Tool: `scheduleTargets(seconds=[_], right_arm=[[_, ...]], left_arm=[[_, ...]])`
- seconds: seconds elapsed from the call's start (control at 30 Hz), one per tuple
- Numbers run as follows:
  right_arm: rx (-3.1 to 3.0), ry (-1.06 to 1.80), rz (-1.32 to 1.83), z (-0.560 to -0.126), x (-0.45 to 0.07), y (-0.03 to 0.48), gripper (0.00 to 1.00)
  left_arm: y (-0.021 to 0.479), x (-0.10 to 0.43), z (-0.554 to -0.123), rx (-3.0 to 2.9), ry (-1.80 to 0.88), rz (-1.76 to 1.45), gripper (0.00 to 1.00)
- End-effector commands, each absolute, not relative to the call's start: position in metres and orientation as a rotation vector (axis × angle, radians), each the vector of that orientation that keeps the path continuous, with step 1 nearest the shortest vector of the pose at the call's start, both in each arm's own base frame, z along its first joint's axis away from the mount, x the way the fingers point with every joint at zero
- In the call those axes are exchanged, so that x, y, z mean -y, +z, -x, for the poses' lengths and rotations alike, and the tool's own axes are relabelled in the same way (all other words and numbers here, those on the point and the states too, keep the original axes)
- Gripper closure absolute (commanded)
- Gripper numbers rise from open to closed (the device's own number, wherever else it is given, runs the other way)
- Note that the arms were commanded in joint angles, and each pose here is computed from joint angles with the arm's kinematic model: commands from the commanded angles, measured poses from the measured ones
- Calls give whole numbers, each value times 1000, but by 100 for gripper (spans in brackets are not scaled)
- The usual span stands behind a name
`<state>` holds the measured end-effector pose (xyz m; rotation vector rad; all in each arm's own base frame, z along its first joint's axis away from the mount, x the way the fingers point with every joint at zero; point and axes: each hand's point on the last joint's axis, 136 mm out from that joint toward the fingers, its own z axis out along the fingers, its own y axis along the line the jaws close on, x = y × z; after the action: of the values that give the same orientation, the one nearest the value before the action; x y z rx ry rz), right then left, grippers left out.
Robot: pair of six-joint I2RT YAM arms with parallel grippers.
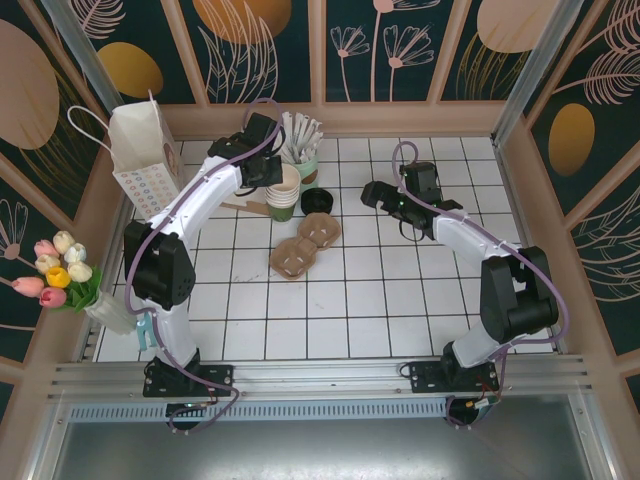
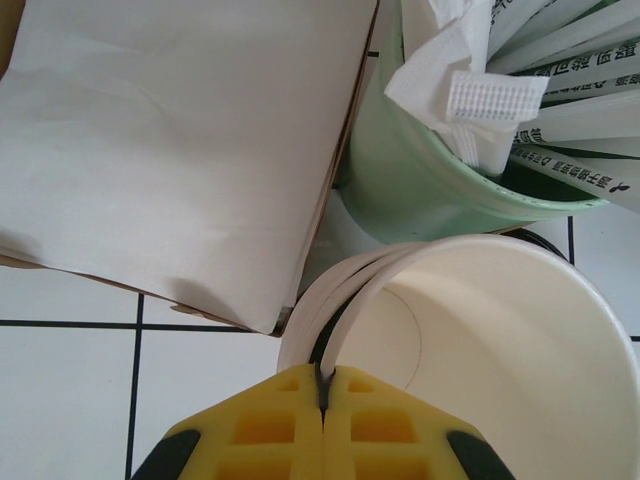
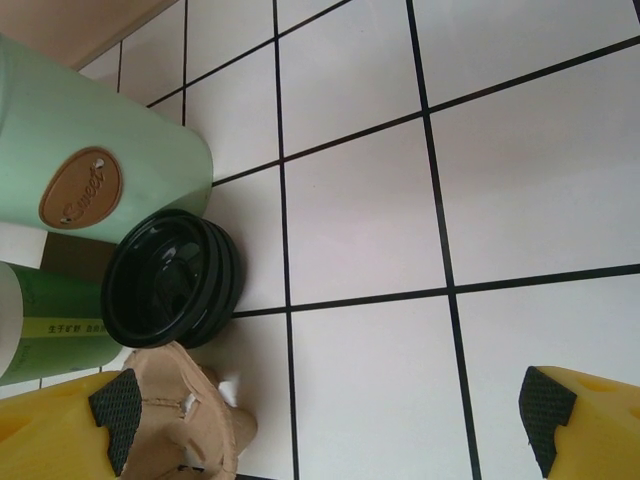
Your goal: Pack the takeout coffee
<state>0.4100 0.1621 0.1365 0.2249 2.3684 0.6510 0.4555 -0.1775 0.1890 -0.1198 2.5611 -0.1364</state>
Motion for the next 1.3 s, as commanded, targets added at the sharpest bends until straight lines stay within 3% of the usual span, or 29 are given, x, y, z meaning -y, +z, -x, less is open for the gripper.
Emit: scheduleTargets(seconds=[0.0,0.1,0.23,0.3,0.8,1.1,1.27], right_arm=[[-2349,644,-185,-411,-166,152,1],[-2351,644,-181,-411,-167,153,1],[-2355,642,-182,-412,-168,152,1],[-2358,637,-180,-413,-168,153,1],[-2400,745,32,-428,-208,146,7],[-2363,730,-84,-446,-200,155,5],[-2311,694,-178,-442,-176,163,1]], left_arm=[[237,174,-456,-2444,-234,148,100],[258,169,-456,-2391,-337,175,100],[228,170,-452,-2469,-438,181,100],[237,172,-450,-2439,-476,192,100],[330,143,-438,-2338,-326,111,100],[343,196,-376,-2396,-393,-134,100],[325,241,-345,-2418,-470,-312,100]])
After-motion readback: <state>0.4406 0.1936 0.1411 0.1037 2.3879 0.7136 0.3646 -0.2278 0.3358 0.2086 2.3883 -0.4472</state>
